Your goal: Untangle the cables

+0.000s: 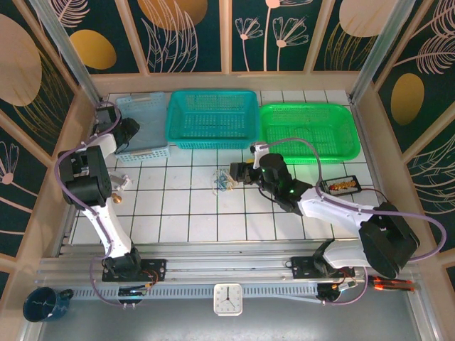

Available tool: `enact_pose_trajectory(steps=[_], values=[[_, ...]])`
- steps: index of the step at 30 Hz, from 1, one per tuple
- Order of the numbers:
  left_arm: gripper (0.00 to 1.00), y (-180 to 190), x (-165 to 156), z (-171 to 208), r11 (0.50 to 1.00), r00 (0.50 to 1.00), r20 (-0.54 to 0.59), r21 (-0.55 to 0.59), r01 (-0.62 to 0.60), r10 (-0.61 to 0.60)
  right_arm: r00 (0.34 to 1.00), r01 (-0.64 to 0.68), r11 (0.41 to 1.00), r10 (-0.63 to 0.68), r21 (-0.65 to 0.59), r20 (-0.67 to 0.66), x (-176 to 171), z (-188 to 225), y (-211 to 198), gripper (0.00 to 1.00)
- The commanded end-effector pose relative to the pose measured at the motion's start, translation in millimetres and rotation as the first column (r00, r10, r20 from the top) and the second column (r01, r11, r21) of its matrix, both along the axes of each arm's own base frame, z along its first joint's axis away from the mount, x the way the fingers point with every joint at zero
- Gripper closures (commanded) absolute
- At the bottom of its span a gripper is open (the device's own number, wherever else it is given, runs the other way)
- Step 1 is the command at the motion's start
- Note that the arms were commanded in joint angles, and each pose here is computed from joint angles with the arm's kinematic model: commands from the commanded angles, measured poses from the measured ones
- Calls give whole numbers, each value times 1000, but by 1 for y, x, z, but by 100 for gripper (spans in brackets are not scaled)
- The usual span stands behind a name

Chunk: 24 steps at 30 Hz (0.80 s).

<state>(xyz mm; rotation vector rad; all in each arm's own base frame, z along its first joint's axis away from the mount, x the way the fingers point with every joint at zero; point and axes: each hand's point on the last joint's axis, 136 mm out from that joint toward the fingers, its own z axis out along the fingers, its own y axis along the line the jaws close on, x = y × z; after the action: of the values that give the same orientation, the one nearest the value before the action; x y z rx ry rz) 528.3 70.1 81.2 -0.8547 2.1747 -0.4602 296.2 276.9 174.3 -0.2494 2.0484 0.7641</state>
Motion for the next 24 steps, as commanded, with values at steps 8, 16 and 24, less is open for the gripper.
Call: enact_pose_trajectory(steps=[8,16,24], values=[[23,-13,8,93,997,979,186,3,80,-79,1000,-12,999,12,51,5,5,20,10,34],[1,-25,-1,151,992,950,287,2,128,-123,1000,-12,1000,12,7,-15,9,11,12,33],[1,-84,-44,205,967,874,433,-15,253,-222,996,-24,996,16,-83,-86,18,-14,18,34]])
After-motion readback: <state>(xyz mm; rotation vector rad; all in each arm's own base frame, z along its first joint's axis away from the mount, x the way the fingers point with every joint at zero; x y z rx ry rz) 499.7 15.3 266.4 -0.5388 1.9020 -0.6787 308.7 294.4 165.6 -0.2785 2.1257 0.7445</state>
